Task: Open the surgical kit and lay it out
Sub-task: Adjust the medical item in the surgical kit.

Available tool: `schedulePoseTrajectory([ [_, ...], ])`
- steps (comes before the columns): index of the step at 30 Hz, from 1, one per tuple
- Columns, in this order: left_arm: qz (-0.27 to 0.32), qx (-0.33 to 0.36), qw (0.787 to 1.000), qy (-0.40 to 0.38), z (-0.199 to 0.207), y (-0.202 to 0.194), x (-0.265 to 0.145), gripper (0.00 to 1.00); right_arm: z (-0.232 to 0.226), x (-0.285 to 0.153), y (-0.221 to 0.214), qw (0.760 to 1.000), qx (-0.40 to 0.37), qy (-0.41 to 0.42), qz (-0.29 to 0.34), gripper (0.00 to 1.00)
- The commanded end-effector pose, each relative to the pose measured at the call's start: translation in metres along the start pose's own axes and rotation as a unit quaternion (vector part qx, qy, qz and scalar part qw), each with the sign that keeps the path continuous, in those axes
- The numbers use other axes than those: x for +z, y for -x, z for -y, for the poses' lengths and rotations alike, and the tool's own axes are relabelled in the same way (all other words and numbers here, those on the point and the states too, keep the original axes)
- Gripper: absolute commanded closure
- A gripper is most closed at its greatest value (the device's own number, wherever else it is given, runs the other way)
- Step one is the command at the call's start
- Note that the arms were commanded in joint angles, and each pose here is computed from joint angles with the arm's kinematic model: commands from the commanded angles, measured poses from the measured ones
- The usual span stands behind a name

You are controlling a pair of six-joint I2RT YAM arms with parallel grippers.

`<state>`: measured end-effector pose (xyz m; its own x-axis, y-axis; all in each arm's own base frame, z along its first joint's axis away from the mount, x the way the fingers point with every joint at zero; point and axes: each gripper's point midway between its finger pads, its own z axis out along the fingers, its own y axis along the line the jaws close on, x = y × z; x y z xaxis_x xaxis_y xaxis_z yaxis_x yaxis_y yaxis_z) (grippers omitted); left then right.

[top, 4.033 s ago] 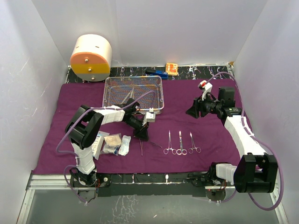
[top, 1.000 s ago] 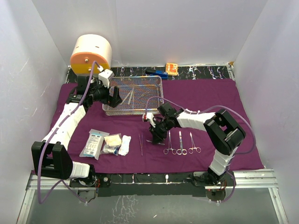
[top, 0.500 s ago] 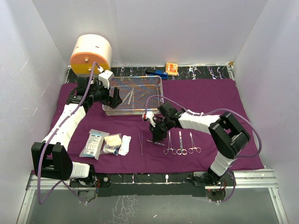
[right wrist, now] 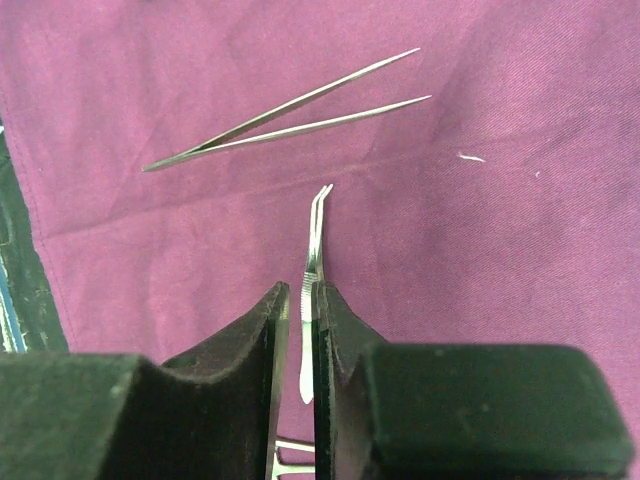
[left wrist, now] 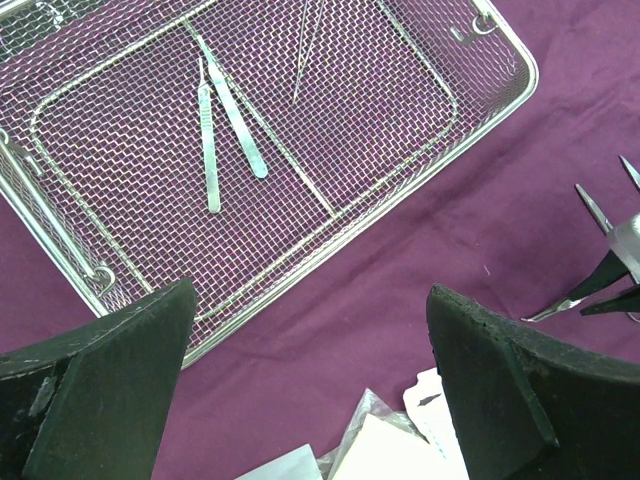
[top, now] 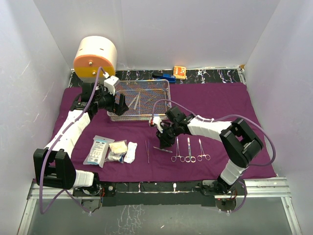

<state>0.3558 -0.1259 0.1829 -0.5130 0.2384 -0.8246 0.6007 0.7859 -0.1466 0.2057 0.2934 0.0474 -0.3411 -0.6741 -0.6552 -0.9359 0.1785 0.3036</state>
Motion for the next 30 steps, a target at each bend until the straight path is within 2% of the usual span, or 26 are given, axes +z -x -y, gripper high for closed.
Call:
schedulePoseTrajectory([
  [1,0.024,0.015,1.0,-0.011,0.007,0.011,-0.01,0.02,0.006,0.003,0.007,1.0,-0.018,-0.005,0.003,0.83],
  [7,0.023,0.015,1.0,-0.015,0.007,0.011,-0.009,0.02,0.004,0.008,-0.001,1.0,-0.011,0.006,-0.007,0.79],
  [14,0.023,0.016,0.999,-0.016,0.008,0.01,-0.009,0.02,0.001,0.011,-0.004,1.0,-0.006,0.019,-0.009,0.79],
  [30,0.023,0.017,0.999,-0.021,0.01,0.01,-0.01,0.02,-0.003,0.014,-0.009,0.999,0.004,0.028,-0.015,0.85],
])
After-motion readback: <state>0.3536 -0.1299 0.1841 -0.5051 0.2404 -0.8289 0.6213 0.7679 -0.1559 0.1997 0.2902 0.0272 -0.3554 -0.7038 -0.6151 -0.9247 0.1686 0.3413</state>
